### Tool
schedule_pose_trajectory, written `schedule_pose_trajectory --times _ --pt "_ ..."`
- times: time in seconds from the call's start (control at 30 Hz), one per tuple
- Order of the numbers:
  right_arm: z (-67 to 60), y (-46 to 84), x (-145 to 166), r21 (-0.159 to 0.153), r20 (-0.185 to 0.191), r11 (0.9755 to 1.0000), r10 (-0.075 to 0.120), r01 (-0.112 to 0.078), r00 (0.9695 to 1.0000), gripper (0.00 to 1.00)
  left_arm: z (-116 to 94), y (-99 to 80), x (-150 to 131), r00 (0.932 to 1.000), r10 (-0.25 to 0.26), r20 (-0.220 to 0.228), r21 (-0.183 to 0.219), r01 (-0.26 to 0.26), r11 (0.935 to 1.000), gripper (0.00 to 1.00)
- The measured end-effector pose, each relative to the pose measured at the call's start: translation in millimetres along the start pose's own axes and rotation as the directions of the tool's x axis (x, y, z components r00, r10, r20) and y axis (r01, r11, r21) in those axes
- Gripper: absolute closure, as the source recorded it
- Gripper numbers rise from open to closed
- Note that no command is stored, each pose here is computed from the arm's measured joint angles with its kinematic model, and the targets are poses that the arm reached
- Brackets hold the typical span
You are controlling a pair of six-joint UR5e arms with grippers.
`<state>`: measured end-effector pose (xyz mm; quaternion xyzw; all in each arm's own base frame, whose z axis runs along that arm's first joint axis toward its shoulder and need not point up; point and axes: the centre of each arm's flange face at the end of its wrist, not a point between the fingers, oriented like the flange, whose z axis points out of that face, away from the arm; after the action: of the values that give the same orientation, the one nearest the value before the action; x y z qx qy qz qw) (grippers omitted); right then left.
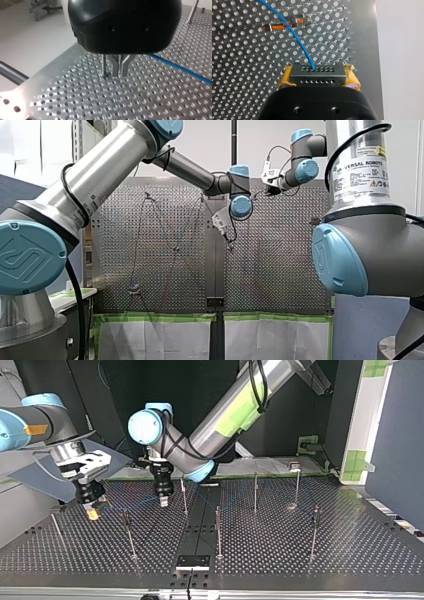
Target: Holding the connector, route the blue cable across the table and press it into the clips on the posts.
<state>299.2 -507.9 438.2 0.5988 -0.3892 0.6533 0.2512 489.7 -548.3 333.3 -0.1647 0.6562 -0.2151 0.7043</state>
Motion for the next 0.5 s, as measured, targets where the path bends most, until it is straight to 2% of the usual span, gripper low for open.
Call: schedule_pose_trajectory --times 0.2,0.3,0.5 --pt "0.7 -0.6 1.2 0.001 -0.002 1.0000 -0.001 0.001 1.0000 1.00 3.5 -12.0 -1.5 0.9991 -0.039 0.018 0.072 0.038 0.9967 1.00" --pt "0.9 -0.7 1.1 0.001 -0.003 1.0000 -0.001 0.001 1.0000 1.00 8.5 -14.1 -3.8 0.9977 -0.058 0.035 0.094 0.054 0.9941 1.00" --pt "1.3 -0.7 1.4 0.000 -0.003 1.0000 0.000 0.000 1.0000 1.00 18.8 -9.2 -7.9 0.9960 -0.070 0.055 0.099 0.064 0.9930 1.00"
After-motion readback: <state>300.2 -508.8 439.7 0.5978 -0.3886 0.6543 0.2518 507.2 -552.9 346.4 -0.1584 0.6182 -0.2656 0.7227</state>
